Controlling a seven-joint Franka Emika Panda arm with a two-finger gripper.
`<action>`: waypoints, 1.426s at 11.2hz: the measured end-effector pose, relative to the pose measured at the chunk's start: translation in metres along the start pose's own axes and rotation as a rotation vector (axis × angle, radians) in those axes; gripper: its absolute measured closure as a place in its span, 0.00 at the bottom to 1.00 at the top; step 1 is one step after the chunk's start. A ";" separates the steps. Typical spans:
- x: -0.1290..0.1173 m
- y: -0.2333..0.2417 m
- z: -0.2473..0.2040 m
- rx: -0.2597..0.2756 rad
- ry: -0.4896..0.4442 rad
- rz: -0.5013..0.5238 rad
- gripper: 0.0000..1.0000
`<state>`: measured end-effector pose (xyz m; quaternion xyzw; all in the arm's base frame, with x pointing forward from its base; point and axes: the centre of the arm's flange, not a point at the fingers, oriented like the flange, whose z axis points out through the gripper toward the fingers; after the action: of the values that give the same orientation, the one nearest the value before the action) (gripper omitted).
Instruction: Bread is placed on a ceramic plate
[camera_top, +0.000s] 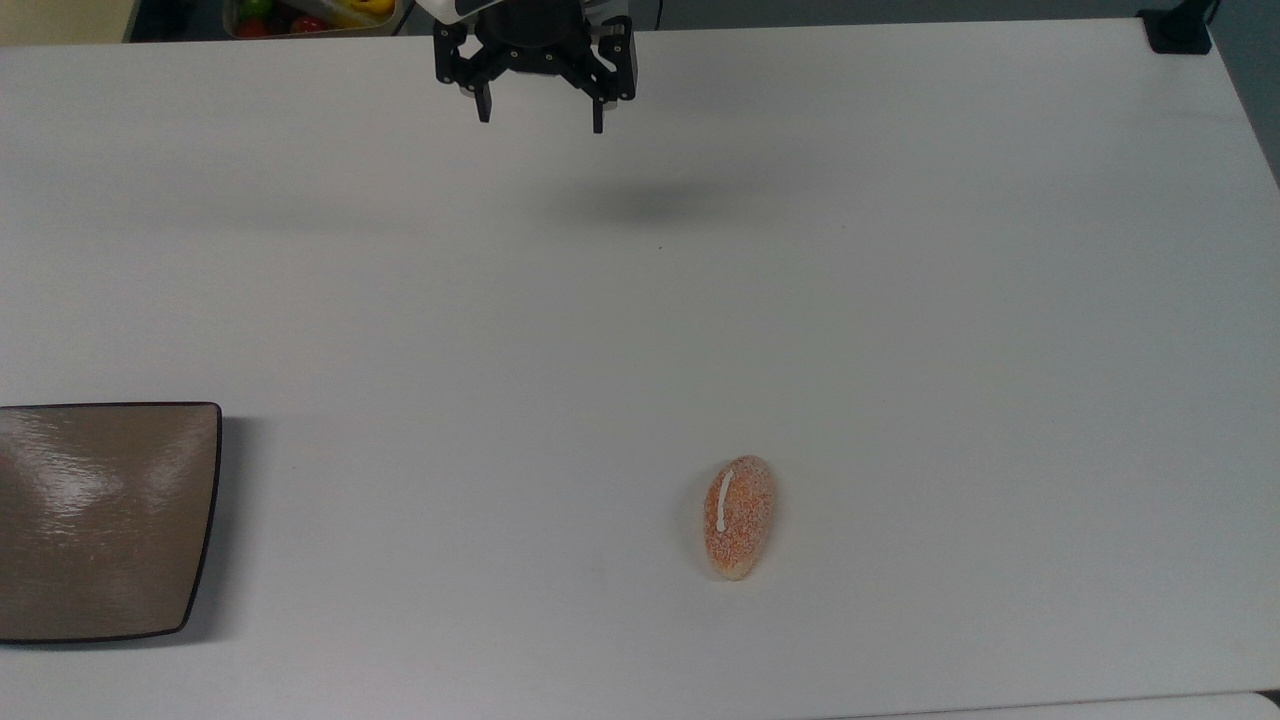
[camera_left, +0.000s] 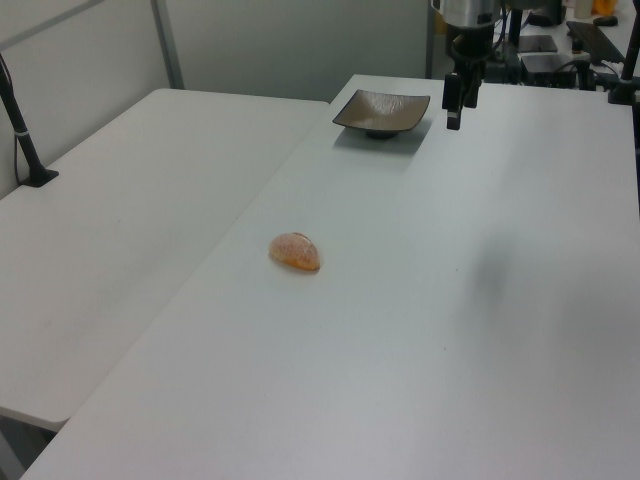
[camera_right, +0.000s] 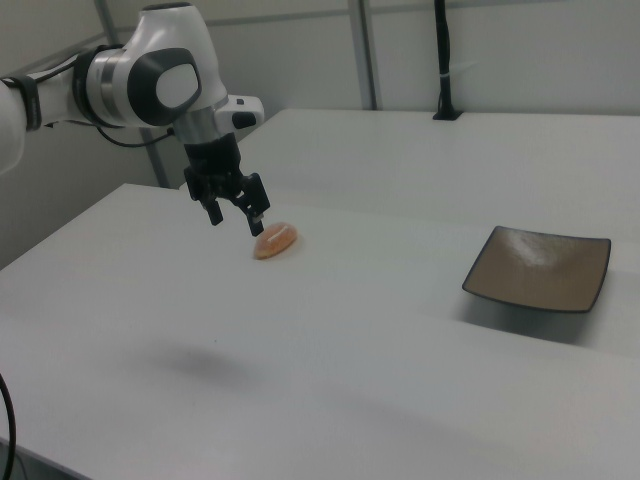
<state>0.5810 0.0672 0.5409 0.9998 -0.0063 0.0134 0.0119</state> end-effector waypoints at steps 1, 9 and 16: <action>0.000 0.000 0.000 0.000 0.000 0.000 0.00; 0.000 -0.003 0.002 0.000 -0.003 -0.007 0.00; 0.012 -0.009 0.007 0.009 0.058 -0.013 0.00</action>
<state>0.5933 0.0755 0.5341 0.9991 0.0007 0.0423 0.0075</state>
